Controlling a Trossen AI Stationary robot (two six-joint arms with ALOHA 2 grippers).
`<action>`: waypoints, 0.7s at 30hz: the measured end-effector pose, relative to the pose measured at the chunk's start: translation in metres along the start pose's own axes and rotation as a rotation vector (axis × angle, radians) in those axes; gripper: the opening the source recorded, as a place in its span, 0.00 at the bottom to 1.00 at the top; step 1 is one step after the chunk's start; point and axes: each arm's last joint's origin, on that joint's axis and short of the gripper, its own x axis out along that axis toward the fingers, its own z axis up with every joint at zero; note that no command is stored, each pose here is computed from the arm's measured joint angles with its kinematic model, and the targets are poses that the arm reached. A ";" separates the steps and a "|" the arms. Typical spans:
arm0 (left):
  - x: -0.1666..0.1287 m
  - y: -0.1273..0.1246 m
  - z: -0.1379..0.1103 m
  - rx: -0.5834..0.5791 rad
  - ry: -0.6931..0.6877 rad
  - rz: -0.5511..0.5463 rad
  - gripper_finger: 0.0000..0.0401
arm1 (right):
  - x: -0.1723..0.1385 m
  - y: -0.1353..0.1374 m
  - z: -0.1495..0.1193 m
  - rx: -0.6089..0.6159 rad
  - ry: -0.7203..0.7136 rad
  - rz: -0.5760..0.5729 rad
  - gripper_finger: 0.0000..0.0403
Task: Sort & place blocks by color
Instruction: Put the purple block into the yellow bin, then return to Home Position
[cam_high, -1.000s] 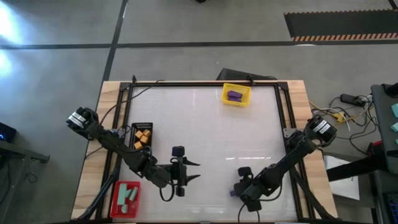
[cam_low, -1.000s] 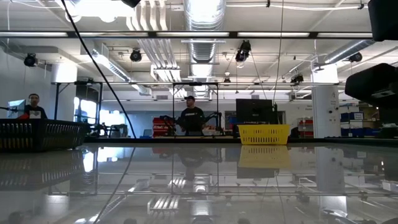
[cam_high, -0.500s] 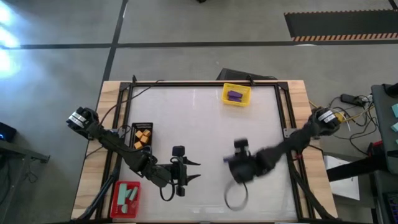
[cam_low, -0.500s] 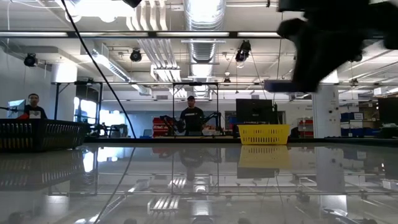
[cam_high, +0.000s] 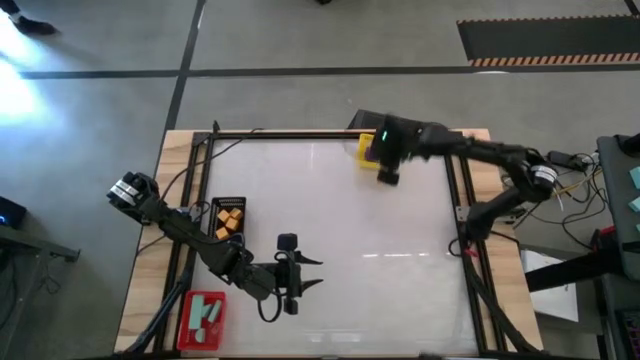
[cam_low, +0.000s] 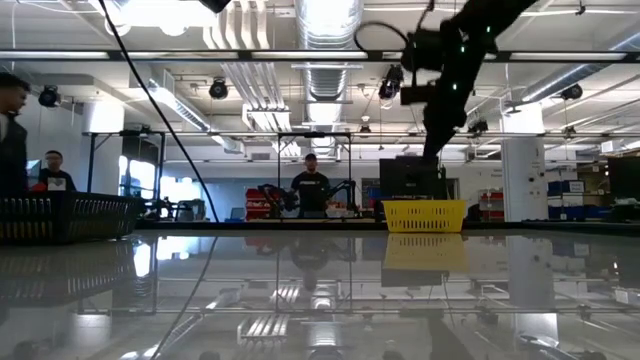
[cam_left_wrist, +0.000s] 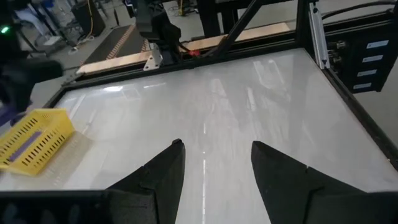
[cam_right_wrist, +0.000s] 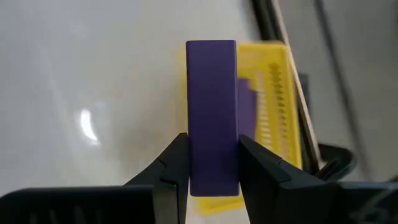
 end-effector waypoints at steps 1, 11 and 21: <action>0.000 0.000 0.001 0.008 -0.002 0.001 0.42 | 0.006 -0.016 -0.005 0.044 -0.009 0.027 0.22; 0.001 0.001 0.001 0.012 -0.006 0.002 0.42 | 0.075 -0.069 -0.038 0.153 0.121 0.123 0.22; 0.003 0.005 -0.002 0.031 0.022 0.016 0.42 | 0.077 -0.073 -0.030 0.168 0.115 0.111 0.56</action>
